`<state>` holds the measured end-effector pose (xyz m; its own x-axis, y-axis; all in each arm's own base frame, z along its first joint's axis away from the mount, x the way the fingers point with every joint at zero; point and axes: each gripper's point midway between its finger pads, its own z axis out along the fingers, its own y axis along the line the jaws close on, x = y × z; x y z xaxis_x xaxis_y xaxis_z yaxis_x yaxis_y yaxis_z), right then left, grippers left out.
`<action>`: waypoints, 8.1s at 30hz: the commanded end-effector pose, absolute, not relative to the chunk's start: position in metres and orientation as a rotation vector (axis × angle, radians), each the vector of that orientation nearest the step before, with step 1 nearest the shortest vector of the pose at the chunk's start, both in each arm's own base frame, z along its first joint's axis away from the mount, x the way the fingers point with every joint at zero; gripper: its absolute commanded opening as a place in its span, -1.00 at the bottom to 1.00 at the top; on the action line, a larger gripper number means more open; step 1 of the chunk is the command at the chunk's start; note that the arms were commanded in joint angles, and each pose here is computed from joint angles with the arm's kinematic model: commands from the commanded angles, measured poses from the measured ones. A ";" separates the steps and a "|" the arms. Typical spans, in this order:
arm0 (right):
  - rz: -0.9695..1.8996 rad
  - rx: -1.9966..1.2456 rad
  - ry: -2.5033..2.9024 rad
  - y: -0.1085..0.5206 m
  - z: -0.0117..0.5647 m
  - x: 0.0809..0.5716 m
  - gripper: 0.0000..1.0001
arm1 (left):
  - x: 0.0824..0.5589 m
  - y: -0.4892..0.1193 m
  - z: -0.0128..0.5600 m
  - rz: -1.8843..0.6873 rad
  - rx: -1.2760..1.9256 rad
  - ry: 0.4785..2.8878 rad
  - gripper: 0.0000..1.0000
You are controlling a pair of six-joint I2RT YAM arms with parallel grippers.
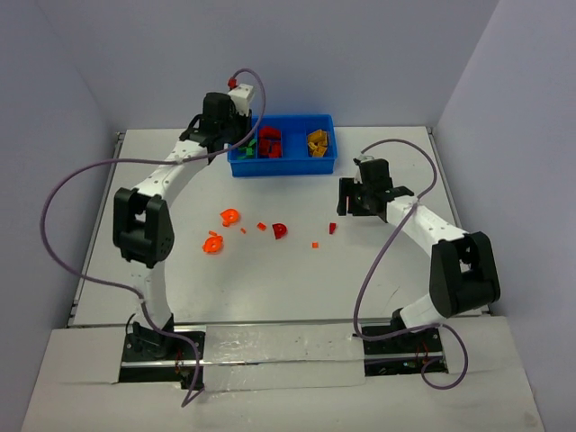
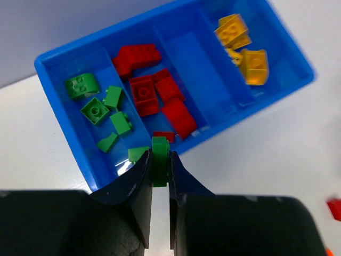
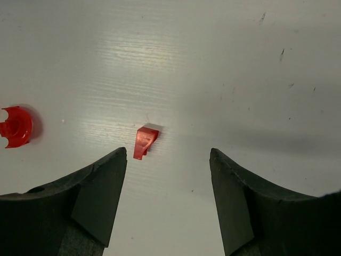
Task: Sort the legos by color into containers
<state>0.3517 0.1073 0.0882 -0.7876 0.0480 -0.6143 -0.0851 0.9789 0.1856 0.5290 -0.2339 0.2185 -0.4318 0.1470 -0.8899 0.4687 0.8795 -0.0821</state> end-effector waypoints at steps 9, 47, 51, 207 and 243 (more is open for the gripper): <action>0.267 0.041 2.584 0.114 0.051 0.359 0.36 | 0.610 -0.225 0.186 -0.273 0.387 1.948 -1.00; 0.356 -0.040 2.705 0.157 0.027 0.340 0.16 | 0.578 -0.201 0.274 -0.309 0.343 1.826 0.14; 0.333 -0.026 2.721 0.155 0.020 0.340 0.03 | 0.540 -0.196 0.280 -0.334 0.387 1.843 0.02; 0.426 -0.008 1.945 0.096 0.275 0.462 1.00 | 0.554 -0.297 0.272 -0.504 0.762 1.709 -0.52; 0.354 -0.335 2.093 0.093 0.212 0.388 1.00 | 0.634 -0.280 0.195 -0.314 0.631 1.735 0.51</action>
